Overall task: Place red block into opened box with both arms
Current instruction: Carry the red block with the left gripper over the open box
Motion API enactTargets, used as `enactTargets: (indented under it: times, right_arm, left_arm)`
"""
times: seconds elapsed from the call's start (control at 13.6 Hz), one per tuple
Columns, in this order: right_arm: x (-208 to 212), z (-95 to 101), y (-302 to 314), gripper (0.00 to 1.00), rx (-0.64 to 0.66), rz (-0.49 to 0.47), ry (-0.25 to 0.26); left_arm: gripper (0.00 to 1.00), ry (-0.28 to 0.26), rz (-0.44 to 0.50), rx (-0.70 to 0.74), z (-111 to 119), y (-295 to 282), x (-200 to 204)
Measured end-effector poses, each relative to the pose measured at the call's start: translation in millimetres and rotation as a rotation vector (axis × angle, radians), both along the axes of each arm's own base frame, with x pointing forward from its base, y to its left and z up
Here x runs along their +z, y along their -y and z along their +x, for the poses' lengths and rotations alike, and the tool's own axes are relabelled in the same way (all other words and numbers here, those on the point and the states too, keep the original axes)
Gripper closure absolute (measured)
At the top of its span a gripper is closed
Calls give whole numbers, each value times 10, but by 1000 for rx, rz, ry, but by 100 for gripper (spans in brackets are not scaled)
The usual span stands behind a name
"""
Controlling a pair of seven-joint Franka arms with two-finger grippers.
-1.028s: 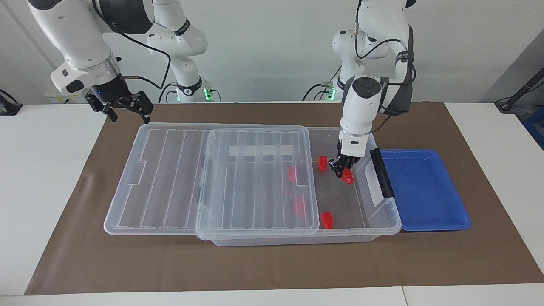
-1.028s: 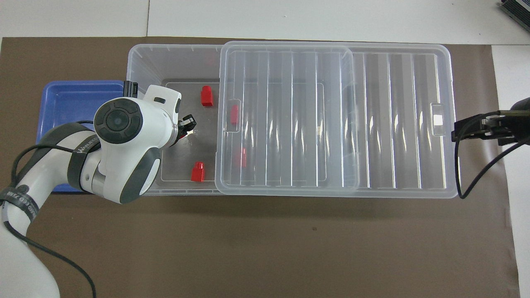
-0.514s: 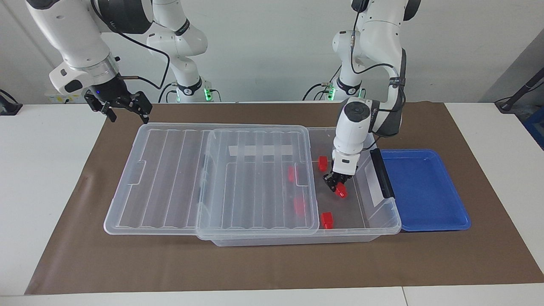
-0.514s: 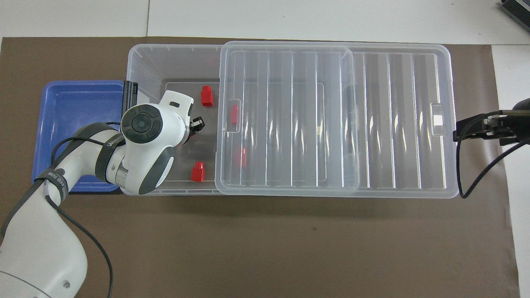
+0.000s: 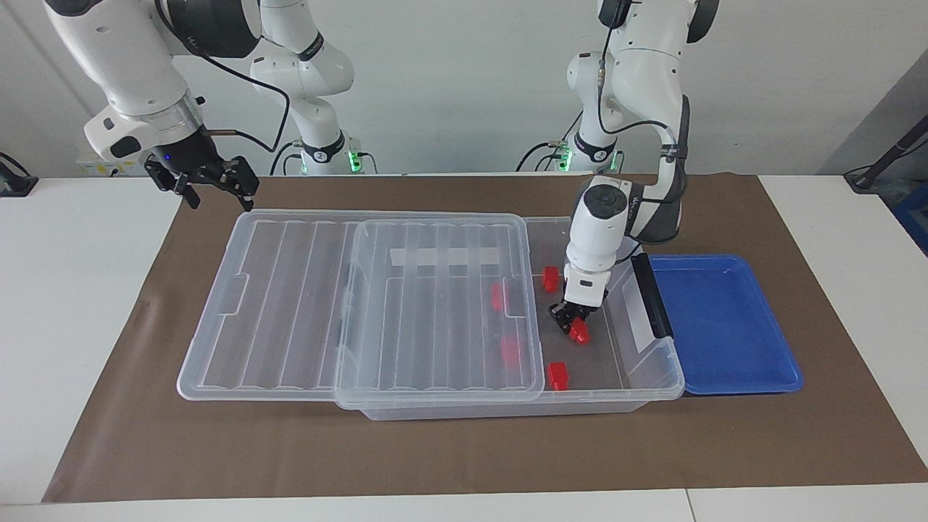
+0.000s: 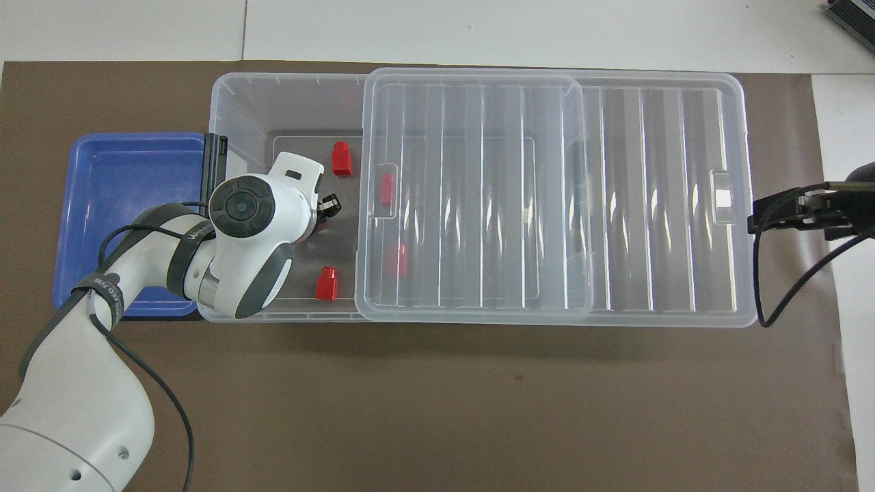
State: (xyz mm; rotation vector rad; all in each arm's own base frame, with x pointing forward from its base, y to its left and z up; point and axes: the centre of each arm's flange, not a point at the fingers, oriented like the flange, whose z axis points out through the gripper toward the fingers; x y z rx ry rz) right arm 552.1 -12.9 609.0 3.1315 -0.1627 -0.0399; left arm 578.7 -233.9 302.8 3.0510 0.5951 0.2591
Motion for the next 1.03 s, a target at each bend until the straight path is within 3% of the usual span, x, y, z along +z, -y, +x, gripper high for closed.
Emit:
enactTargets:
  times: [0.29,0.51,0.59,1.03]
  right_arm:
    - [-3,-1,2,57,1,0,-1]
    - [-11,16,64,93,17,0,14]
    - [-9,29,113,99,29,0,25]
    - [-249,139,731,99,174,-21,109]
  left_arm:
    - [3,-45,30,36,37,-19,77]
    - [0,-43,40,82,138,-12,411]
    - [0,-41,44,90,136,-21,537]
    - [0,-41,59,261,19,-82,1170]
